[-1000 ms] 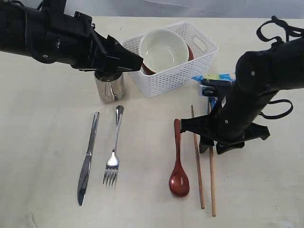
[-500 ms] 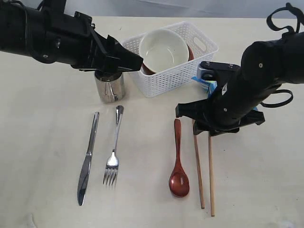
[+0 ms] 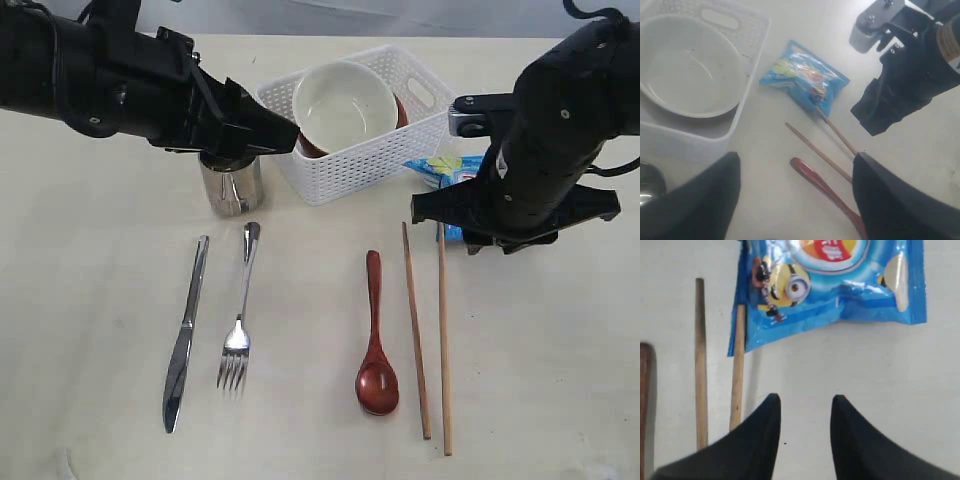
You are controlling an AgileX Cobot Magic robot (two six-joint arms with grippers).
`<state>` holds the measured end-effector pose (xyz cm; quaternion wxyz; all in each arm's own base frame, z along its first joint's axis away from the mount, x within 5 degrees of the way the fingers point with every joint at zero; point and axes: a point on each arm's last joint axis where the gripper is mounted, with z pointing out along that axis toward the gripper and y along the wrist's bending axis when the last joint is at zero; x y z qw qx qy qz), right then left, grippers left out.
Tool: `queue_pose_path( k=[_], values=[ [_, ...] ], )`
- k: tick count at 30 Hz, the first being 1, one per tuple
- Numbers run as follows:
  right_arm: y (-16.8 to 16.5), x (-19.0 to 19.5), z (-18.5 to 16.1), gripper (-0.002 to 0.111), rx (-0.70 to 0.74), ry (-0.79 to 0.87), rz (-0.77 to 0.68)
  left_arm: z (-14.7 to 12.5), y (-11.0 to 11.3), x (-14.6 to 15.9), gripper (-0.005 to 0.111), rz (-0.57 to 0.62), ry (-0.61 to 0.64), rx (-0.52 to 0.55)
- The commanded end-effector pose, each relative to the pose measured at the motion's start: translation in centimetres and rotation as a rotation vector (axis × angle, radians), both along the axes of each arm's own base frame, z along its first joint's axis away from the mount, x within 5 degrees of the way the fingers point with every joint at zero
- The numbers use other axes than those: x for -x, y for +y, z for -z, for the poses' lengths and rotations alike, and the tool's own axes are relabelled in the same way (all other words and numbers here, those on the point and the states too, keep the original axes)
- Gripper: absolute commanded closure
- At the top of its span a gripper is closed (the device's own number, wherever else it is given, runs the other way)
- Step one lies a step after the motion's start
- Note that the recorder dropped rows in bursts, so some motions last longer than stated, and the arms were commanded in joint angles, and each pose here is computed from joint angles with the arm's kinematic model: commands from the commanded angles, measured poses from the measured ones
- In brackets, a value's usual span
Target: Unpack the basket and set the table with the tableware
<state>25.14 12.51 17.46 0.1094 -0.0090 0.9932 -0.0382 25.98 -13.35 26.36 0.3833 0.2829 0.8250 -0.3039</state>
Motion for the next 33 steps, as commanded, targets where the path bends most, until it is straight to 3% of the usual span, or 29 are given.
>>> queue_pose_path(
  k=[1,5,20,33],
  values=[
    [-0.1,-0.4,-0.2,0.09,-0.004,-0.04,0.039,-0.1,0.1,0.2,0.046,0.002,0.001,0.005],
    [0.4,-0.9,0.8,0.108,-0.03,-0.043,0.042,-0.1,0.1,0.2,0.046,0.002,0.001,0.005],
    [2.0,-1.3,4.6,0.109,-0.052,0.015,0.035,-0.1,0.1,0.2,0.046,0.003,0.001,0.003],
    [2.5,-1.8,4.8,0.109,-0.106,-0.031,0.023,-0.1,0.1,0.2,0.046,0.003,0.001,0.003]
  ],
)
